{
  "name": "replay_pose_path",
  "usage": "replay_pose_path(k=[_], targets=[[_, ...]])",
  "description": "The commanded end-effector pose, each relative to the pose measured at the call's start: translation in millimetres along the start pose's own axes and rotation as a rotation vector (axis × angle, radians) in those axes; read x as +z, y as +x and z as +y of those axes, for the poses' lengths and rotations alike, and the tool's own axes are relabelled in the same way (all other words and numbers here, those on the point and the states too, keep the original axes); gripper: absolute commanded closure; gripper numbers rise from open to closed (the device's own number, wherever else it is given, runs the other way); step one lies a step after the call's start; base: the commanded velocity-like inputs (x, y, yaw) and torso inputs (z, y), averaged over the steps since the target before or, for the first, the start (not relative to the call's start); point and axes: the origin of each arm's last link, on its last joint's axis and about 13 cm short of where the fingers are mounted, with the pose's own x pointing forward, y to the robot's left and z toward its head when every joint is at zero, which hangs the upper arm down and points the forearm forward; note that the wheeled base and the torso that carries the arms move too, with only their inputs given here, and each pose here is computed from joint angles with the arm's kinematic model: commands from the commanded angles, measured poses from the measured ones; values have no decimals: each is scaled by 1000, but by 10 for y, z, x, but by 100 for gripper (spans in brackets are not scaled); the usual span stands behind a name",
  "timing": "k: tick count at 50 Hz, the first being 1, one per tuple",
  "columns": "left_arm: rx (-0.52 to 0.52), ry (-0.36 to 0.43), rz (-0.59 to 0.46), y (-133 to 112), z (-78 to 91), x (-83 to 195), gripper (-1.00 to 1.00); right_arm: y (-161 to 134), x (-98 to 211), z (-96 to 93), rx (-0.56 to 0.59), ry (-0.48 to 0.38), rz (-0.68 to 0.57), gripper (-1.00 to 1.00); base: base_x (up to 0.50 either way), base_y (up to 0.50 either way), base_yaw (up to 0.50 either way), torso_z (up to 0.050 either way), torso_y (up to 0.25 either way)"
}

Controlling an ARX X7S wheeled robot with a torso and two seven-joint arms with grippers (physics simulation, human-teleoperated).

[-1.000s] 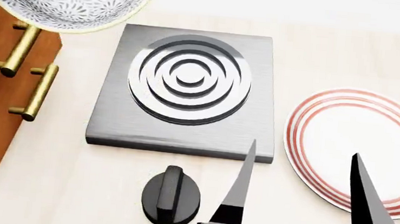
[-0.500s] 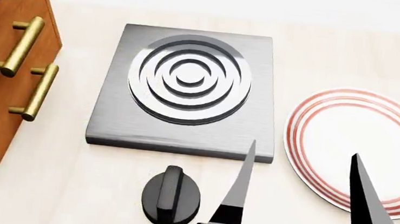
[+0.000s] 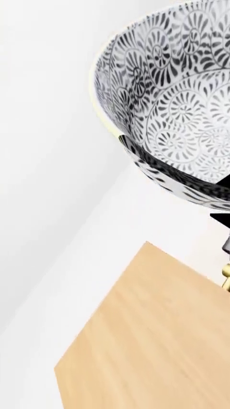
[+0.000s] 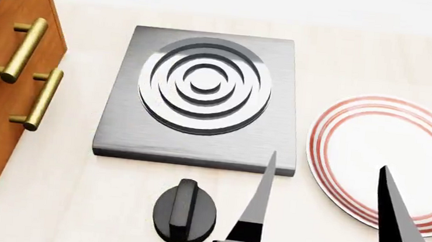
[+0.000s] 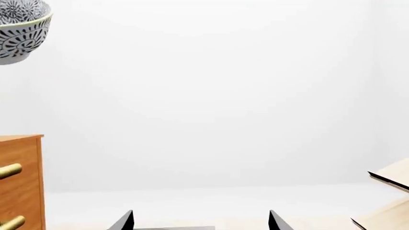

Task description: Put the bowl on the top of the cabinet.

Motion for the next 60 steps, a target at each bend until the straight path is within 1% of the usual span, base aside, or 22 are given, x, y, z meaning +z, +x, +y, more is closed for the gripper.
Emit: replay_pose_path(k=[1,2,3,8,12,15,18,21,24,29,31,32,33,35,37,45,46,52,53,56,57,60], targets=[[-2,-154,-63,37,43,257,100,32,0,-10,-1,0,-25,-100,0,0,0,0,0],[1,-156,-61,41,56,272,100,32,0,-12,-2,0,-25,-100,0,0,0,0,0],[16,-181,-61,52,72,296,100,32,4,-14,-3,0,-26,-100,0,0,0,0,0],[70,-235,-55,98,133,347,100,32,2,-13,-2,-1,-25,-100,0,0,0,0,0],[121,-311,-23,134,204,351,100,35,2,-13,-2,-1,-25,-100,0,0,0,0,0],[153,-332,-23,153,239,352,100,35,-3,-16,-3,-2,-25,-100,0,0,0,0,3],[162,-342,-25,156,245,357,100,35,-2,-12,-2,-2,-25,-100,0,0,0,0,0],[198,-396,-8,177,282,361,100,32,9,-12,-3,-2,-27,-100,0,0,0,0,0],[218,-434,7,190,305,362,100,31,12,-12,-3,-2,-27,-100,0,0,0,0,0],[258,-449,27,223,333,334,100,33,7,-14,-3,-3,-27,-100,0,0,0,3,0],[265,-441,30,225,334,328,100,32,7,-15,-3,-3,-27,-100,0,0,0,0,0],[273,-449,62,223,335,315,100,32,11,-16,-4,-3,-27,-100,0,0,0,0,0],[280,-440,54,229,335,311,100,33,15,-17,-4,-3,-28,-100,0,0,0,0,0],[290,-448,67,234,342,304,100,32,14,-16,-4,-3,-28,-100,0,0,0,0,0],[322,-444,79,254,360,282,100,33,18,-16,-4,-4,-29,-100,0,0,0,0,0],[375,-469,93,258,391,296,100,33,17,-18,-5,-3,-30,-100,0,0,0,0,1],[395,-473,89,260,410,304,100,32,15,-20,-5,-2,-29,-100,0,0,0,0,0],[428,-492,83,251,430,335,100,30,34,-23,-7,-2,-33,-100,0,0,0,0,0],[458,-501,71,257,451,348,100,30,38,-20,-7,-2,-34,-100,0,0,0,0,0],[459,-503,69,254,456,354,100,29,39,-19,-6,-2,-34,-100,0,0,0,0,0],[490,-486,27,253,465,375,100,29,36,-19,-6,-1,-34,-100,0,0,0,0,0],[503,-494,28,254,468,379,100,30,40,-18,-6,-1,-36,-100,0,0,0,0,0]])
